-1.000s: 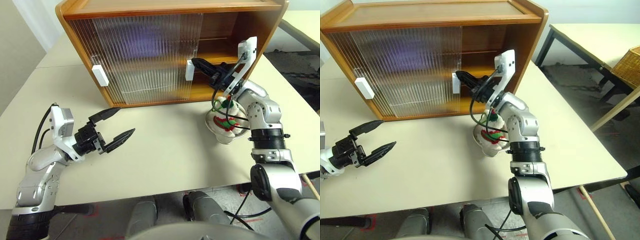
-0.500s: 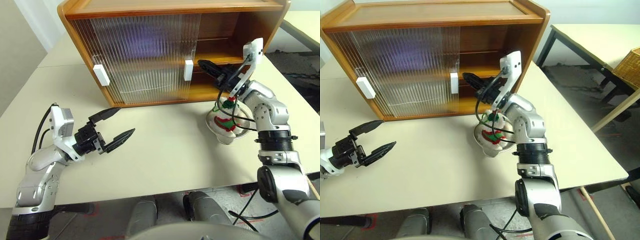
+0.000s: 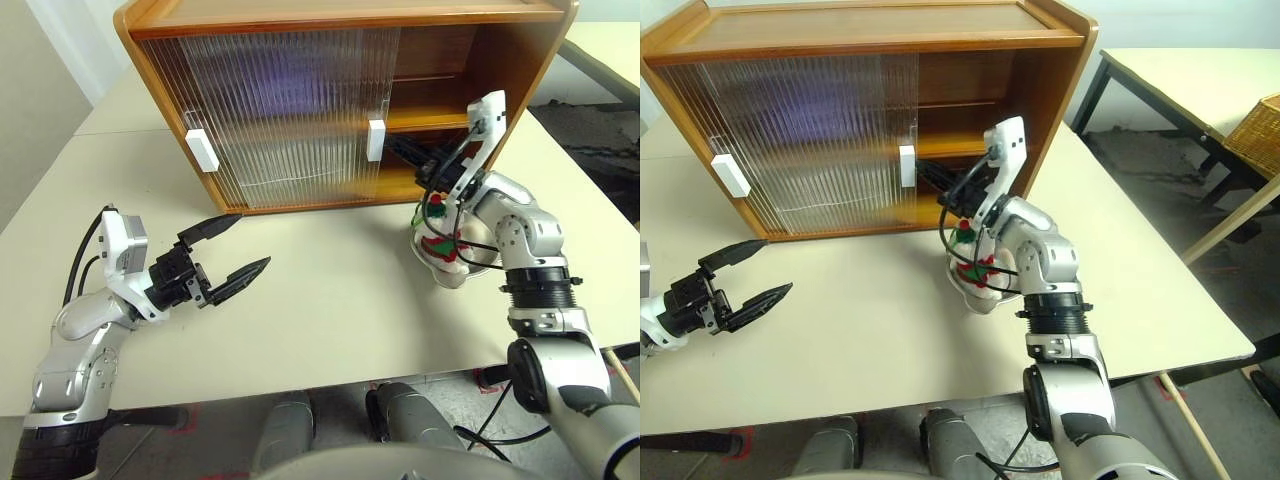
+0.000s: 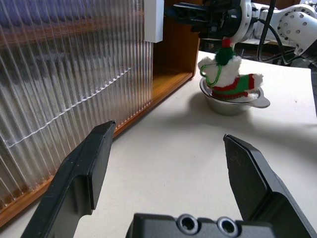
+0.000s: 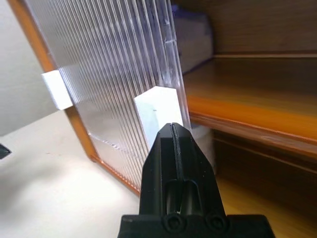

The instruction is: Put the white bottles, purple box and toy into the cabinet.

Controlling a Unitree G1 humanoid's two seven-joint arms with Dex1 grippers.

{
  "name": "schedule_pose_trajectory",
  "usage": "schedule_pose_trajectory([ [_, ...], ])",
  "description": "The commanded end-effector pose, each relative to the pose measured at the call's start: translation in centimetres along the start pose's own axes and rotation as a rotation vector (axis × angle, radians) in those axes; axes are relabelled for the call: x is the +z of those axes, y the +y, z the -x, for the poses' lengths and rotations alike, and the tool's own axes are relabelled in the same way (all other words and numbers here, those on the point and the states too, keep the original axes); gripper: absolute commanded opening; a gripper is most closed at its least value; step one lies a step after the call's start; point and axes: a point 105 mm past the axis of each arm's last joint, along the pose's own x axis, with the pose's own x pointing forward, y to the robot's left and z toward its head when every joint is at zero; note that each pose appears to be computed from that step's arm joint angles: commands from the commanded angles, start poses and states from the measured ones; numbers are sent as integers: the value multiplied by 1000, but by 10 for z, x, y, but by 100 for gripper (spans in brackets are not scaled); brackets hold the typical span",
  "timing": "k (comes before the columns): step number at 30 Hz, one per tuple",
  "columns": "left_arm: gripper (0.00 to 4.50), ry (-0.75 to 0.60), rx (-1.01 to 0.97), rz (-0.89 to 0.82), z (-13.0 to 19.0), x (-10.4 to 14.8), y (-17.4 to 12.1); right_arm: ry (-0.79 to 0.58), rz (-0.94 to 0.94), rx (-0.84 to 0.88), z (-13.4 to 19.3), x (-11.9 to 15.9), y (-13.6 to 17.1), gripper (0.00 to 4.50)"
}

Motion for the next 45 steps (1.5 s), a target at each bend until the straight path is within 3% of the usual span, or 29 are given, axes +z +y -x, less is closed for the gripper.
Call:
schedule_pose_trajectory([
  [1, 450, 13, 1, -11, 2, 0, -1, -14, 13, 35, -9, 7, 9, 2],
  [13, 450, 13, 9, -9, 1, 0, -2, -36, 6, 71, -17, 13, 17, 2],
  [20, 450, 10, 3, -9, -3, 1, -2, -30, 20, 55, -5, 19, 8, 2],
  [24, 450, 9, 1, -8, -4, 1, -2, 17, 30, 54, 18, 25, -5, 95],
  [33, 450, 10, -7, 1, -4, -3, -1, 181, 12, 72, 77, 23, -27, 435],
  [45, 450, 13, -16, 0, -3, -5, 1, 312, -11, 129, 89, -5, -17, 443],
])
